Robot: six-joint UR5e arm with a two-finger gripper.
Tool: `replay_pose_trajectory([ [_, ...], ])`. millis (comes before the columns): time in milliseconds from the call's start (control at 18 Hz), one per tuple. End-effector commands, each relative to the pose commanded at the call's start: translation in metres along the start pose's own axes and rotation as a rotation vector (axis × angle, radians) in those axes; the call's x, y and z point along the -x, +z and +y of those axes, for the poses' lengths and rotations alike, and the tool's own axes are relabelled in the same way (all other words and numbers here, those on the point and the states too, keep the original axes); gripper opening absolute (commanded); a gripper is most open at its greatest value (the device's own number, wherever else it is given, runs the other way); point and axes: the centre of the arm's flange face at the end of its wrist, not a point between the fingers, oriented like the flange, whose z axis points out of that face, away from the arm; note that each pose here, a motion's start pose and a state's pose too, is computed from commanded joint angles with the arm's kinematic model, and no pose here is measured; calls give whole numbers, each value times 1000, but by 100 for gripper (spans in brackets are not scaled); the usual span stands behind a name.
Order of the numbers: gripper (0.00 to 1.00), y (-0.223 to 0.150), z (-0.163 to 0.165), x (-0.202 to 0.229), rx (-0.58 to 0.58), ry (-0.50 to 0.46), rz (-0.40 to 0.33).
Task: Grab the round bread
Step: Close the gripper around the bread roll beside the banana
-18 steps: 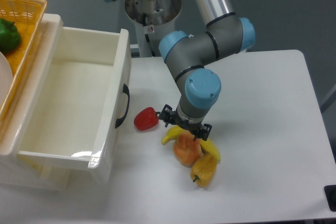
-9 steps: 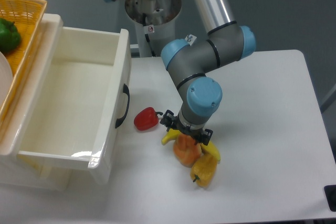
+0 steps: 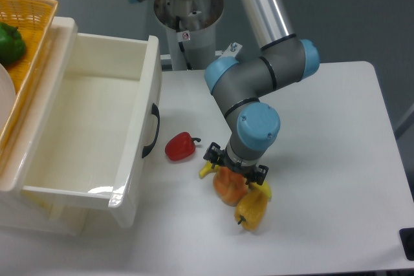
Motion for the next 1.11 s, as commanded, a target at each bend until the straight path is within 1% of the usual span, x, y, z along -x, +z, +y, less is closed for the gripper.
replay_pose_trajectory([
  [278, 100, 12, 1, 2, 16, -7, 14],
  [722, 100, 14, 3, 5, 39, -8, -1],
  [778, 96, 16, 2, 6, 42, -13, -2],
  [1000, 92, 18, 2, 7, 46, -19, 0],
  [1111, 83, 18, 2, 7, 46, -21, 0],
])
